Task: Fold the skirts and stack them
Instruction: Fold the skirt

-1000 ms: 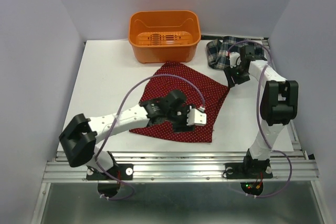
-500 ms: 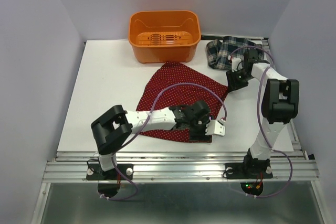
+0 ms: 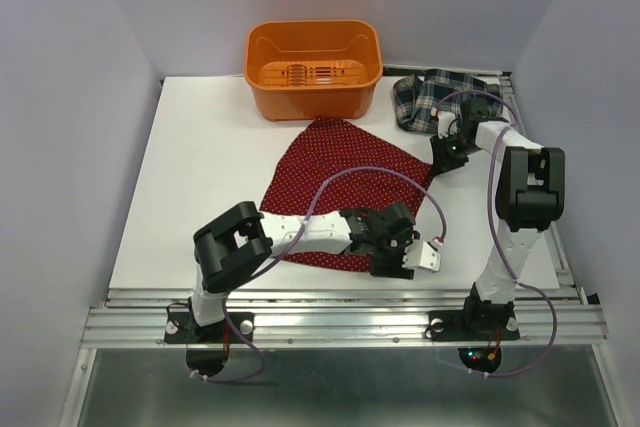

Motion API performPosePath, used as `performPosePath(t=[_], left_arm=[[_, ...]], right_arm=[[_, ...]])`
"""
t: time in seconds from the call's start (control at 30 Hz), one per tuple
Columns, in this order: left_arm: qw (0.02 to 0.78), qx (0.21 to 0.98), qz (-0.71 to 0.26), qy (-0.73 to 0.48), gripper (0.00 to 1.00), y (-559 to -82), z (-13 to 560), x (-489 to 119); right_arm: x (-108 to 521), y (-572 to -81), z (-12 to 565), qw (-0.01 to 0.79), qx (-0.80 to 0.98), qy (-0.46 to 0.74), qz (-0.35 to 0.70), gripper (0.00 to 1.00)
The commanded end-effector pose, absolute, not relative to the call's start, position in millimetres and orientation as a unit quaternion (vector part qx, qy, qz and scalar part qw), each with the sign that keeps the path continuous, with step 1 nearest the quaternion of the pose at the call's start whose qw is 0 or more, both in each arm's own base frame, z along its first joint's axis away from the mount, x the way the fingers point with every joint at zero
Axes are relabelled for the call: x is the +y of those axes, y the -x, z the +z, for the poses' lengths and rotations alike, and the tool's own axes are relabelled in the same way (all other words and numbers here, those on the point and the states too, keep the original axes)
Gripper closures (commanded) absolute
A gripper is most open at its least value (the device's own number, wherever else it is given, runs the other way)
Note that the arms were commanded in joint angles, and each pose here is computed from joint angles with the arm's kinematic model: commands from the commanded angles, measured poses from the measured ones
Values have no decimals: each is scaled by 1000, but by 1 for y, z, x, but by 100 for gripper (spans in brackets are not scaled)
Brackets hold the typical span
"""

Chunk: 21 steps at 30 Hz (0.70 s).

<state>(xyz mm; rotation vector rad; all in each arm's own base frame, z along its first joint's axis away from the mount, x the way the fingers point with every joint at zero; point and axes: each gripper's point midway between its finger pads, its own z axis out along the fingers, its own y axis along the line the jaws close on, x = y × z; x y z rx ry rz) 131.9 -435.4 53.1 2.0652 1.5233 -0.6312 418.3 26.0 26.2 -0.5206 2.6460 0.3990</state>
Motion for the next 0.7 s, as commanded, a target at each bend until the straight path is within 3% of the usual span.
performPosePath(t=[0.0, 0.1, 0.2, 0.3, 0.33, 0.67], left_arm=[[267, 537, -246, -761, 35, -126, 71, -458], [258, 543, -242, -761, 40, -125, 62, -460], [255, 549, -230, -762, 56, -129, 53, -459], [243, 543, -227, -771, 92, -125, 49, -450], [239, 542, -228, -773, 98, -123, 49, -447], [183, 512, -261, -798, 100, -88, 54, -416]], right_arm=[[26, -434, 23, 226, 944, 196, 139, 73], [24, -434, 22, 228, 944, 197, 133, 75], [22, -437, 22, 232, 943, 199, 127, 76], [20, -440, 21, 236, 943, 202, 121, 76], [20, -443, 22, 241, 942, 203, 118, 76], [12, -460, 19, 256, 939, 212, 94, 77]])
